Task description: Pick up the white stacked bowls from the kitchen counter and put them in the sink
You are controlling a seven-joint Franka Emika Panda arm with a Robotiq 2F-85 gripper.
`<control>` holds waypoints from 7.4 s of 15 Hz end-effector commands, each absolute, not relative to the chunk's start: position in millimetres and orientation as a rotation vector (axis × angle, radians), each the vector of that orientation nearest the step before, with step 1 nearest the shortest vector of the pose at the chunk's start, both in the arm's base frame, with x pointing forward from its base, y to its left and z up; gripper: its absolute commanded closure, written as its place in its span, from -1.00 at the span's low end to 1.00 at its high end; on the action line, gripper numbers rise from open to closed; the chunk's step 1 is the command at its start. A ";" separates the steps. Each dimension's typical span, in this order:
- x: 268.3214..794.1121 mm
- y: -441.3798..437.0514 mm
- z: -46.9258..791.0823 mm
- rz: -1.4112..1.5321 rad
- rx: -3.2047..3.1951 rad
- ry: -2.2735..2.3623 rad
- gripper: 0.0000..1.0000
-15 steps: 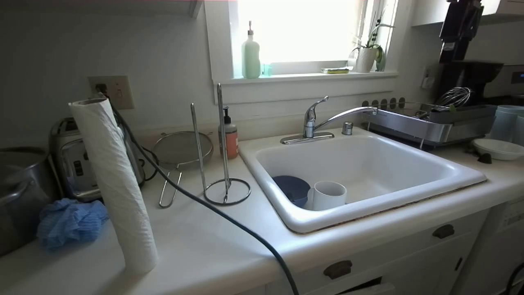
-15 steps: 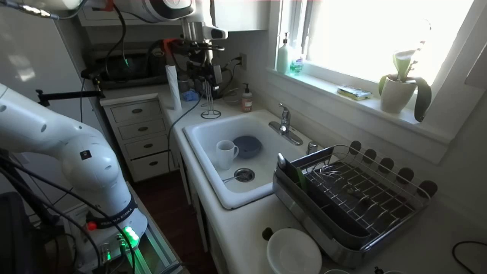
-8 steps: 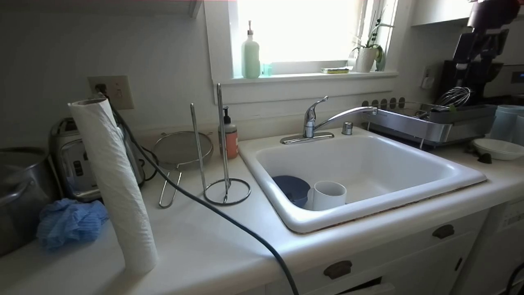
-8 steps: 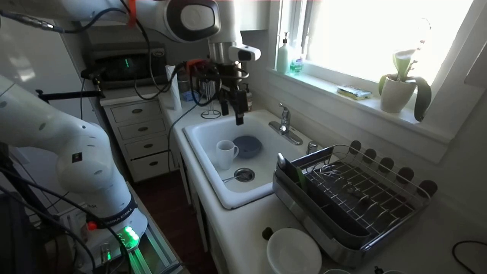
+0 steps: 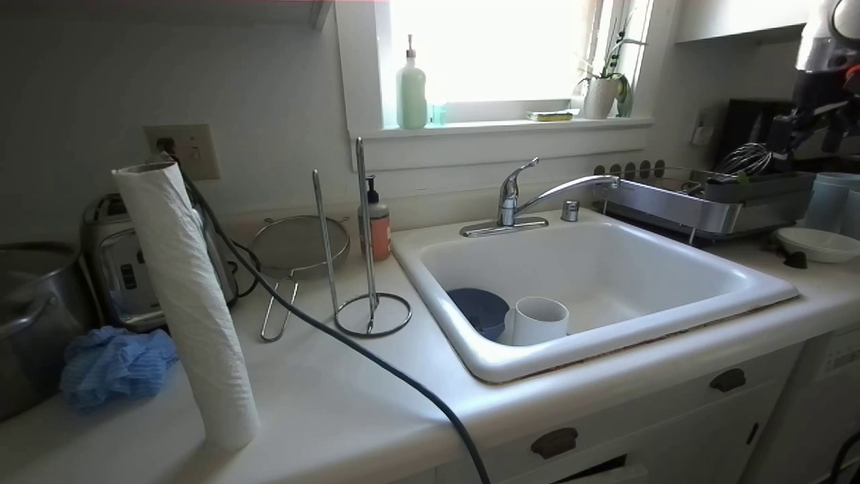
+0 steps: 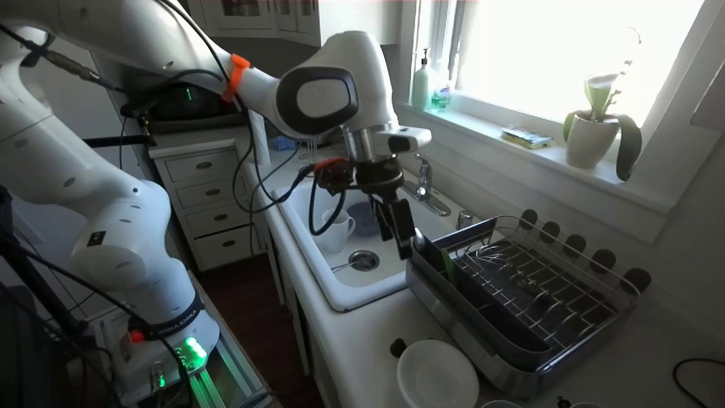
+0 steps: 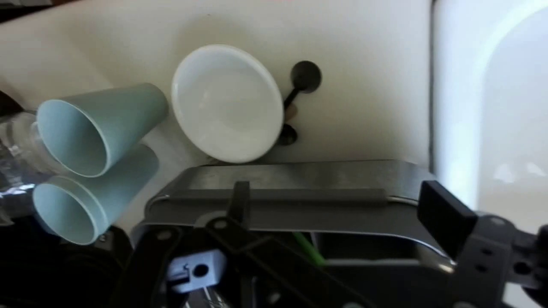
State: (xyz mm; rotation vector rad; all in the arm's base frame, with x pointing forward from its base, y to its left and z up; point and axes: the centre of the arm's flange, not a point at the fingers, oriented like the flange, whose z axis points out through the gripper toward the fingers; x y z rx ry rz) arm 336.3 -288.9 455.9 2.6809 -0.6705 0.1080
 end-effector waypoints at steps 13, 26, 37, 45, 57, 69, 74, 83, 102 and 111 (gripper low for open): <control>308.0 -347.8 359.3 -0.200 2.507 -0.897 -1.00; 319.9 -368.6 305.0 -0.009 2.496 -0.793 -1.00; 334.7 -373.9 283.2 0.110 2.524 -0.713 -0.45; 339.4 -379.2 270.0 0.076 2.530 -0.710 -0.32; 337.4 -385.8 267.5 0.028 2.564 -0.682 0.95; 276.1 -339.1 328.1 0.058 2.577 -0.631 0.94; 244.8 -261.5 339.9 0.101 2.586 -0.264 0.94; 269.7 -157.4 362.1 0.169 2.499 0.313 0.94; 257.9 -38.3 387.6 -0.029 2.497 1.090 0.94; 330.7 -19.8 418.2 -0.020 2.503 1.157 0.78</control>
